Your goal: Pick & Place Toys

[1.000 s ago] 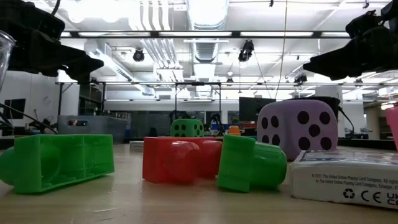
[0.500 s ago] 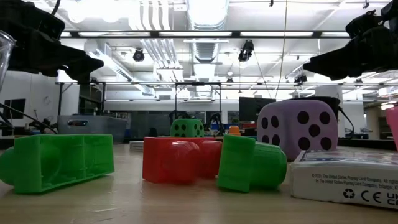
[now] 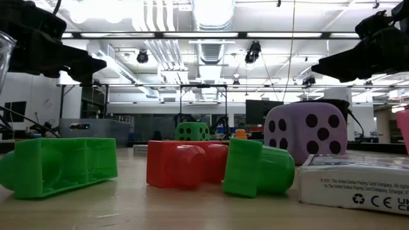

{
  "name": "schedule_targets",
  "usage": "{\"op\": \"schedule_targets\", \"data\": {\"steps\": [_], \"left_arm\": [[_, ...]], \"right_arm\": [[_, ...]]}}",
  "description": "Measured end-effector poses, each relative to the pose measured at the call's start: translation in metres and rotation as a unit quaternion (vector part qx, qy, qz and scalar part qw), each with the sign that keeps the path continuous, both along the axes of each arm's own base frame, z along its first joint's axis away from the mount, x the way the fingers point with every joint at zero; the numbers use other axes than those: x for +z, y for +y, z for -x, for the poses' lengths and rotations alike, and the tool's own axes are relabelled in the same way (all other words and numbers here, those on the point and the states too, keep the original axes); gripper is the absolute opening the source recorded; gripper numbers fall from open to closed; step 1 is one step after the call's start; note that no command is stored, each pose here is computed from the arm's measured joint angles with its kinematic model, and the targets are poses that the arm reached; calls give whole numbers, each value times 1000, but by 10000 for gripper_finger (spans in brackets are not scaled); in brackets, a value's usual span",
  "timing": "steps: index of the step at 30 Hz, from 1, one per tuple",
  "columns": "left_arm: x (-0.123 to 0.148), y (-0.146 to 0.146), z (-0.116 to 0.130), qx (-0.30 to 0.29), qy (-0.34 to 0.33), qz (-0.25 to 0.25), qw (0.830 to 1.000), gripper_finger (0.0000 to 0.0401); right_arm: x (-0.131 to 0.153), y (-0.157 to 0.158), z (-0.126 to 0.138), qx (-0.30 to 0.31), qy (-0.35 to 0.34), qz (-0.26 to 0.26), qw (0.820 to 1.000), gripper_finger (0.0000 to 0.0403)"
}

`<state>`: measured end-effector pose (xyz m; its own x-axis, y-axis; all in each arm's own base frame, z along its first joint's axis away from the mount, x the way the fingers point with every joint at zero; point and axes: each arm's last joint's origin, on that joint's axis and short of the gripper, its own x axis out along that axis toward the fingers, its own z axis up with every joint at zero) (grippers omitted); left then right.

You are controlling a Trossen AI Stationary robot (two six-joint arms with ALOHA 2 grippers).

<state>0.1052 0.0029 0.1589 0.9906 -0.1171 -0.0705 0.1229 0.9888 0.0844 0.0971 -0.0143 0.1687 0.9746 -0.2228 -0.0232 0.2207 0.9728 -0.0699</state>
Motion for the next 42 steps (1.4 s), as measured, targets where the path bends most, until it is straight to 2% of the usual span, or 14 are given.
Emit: {"op": "schedule_targets", "data": {"steps": [5,8,16,23,25,28,31,35,37,42], "left_arm": [[-1,0,0,2,9,27,1000,260],[-1,0,0,4,8,20,1000,260],[1,7,0,117,-4,4,993,260],[-1,8,0,139,3,2,990,260],[-3,8,0,140,15,17,990,260],[-3,8,0,140,17,33,989,260],[-3,8,0,140,17,30,990,260],[-3,8,0,140,18,22,990,260],[-3,8,0,141,17,21,990,260],[-3,8,0,142,18,-4,990,260]], "right_arm": [[0,0,0,0,0,0,1000,281],[0,0,0,0,0,0,1000,281],[0,0,0,0,0,0,1000,281],[1,0,0,0,-3,0,1000,281],[2,0,0,1,-13,0,1000,281],[5,1,0,15,-32,-31,999,281],[10,1,0,17,-63,-45,997,281],[17,1,0,19,-105,-94,990,281],[18,0,0,1,-118,-100,988,281],[20,-6,1,-95,-138,-112,979,281]]}}
